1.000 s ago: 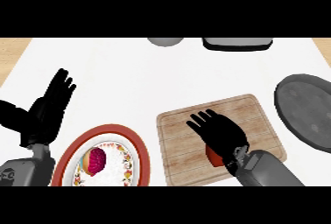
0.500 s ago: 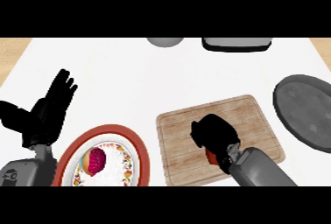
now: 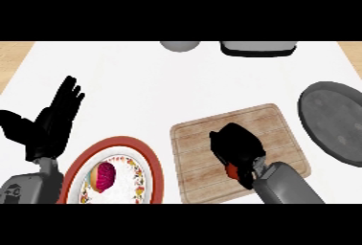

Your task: Pick the bell pepper from the cutting board and place it in the pan

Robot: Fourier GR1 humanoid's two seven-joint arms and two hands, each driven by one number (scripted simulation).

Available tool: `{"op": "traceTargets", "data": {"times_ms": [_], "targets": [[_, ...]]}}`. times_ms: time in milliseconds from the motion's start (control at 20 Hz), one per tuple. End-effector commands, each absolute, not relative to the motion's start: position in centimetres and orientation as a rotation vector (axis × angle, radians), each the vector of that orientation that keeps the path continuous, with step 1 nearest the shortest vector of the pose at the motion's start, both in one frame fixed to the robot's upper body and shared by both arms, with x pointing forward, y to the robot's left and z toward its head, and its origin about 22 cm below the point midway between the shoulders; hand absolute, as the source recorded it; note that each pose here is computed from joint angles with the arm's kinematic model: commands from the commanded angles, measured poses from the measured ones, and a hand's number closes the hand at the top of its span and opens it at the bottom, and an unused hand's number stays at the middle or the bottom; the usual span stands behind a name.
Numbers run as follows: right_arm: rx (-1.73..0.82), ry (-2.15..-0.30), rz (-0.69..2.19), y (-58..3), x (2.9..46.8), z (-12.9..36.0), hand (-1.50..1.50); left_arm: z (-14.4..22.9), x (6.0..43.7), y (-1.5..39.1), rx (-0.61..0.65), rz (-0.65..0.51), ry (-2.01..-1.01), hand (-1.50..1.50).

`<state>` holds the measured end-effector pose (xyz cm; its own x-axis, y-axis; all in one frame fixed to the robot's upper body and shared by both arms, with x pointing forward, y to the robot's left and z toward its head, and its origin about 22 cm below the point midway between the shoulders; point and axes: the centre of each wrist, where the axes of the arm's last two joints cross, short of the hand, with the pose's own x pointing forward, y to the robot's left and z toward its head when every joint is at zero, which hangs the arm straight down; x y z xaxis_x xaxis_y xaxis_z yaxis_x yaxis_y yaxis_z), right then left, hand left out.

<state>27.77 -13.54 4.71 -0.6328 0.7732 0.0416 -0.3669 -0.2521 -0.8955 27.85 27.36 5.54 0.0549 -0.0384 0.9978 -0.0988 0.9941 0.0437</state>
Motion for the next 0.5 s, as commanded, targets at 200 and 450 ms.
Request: {"op": "traceTargets", "data": {"times_ms": [200,450], "targets": [[-0.581,-1.361,1.729,-21.6,20.0,7.2,1.5,5.6,26.5,28.6,0.141,0.069,-1.496,0.0],[-0.834,-1.597,1.621,-24.1,16.1,12.9,1.5,5.7,26.5,29.1,0.15,0.091,-1.496,0.0]]}}
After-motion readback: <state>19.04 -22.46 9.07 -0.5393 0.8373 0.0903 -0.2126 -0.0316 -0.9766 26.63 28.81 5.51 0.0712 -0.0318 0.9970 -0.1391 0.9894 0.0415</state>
